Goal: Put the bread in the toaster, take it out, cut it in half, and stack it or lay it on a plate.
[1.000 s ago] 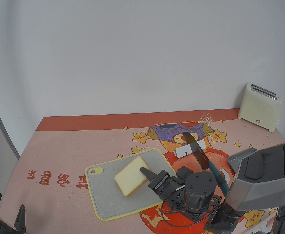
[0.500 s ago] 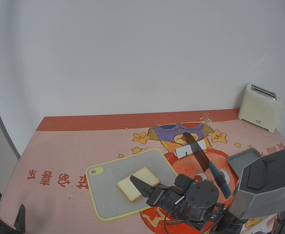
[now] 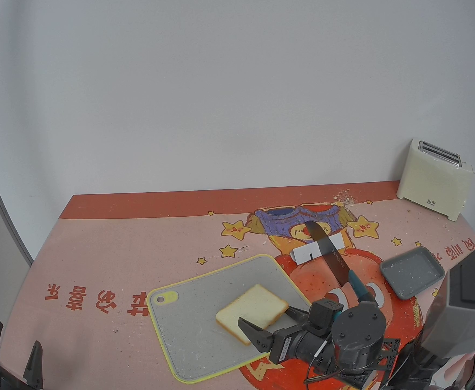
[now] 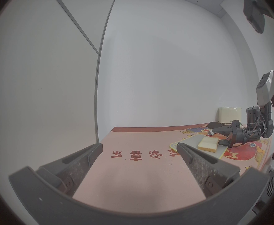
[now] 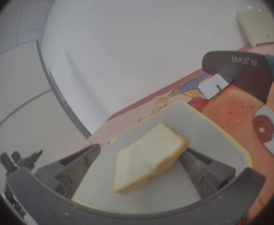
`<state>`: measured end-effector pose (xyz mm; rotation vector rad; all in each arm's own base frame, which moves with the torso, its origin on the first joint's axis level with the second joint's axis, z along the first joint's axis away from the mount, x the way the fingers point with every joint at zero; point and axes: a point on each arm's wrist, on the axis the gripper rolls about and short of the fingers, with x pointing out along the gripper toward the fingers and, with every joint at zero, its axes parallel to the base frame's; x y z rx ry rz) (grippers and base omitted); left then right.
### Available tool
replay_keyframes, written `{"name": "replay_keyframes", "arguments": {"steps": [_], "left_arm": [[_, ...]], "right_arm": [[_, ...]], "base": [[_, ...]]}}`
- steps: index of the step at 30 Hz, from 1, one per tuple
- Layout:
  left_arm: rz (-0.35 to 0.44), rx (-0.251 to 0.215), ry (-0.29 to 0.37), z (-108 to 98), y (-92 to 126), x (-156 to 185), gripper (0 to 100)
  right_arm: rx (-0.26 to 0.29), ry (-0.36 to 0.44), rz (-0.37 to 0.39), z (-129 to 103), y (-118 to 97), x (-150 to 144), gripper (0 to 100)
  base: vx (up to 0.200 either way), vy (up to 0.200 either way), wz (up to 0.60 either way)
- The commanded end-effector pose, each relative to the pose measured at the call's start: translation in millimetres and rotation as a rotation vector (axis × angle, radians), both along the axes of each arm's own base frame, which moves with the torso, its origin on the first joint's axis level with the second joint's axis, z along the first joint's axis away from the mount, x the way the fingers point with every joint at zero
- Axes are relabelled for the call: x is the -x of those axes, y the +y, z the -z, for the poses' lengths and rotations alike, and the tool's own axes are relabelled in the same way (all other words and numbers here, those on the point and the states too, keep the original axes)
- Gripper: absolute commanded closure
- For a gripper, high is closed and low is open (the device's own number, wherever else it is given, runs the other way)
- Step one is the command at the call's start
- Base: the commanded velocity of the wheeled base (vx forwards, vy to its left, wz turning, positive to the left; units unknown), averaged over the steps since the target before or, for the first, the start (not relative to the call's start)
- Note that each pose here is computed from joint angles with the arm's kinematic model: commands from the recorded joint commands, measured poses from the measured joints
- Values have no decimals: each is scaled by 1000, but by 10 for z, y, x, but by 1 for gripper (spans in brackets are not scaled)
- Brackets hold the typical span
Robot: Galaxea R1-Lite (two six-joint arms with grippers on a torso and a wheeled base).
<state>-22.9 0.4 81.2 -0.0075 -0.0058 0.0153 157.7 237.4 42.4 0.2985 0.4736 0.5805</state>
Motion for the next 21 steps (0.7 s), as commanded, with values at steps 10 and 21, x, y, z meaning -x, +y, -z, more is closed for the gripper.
{"name": "replay_keyframes", "arguments": {"steps": [10,21], "left_arm": [[0,0,7,51,0,-5,0],[0,0,7,51,0,-5,0]], "right_arm": [[-46,-117,-1,-296,-15,-121,0],[96,-98,-52,-232,-251,95,0]], "base": [[0,0,0],[0,0,0]]}}
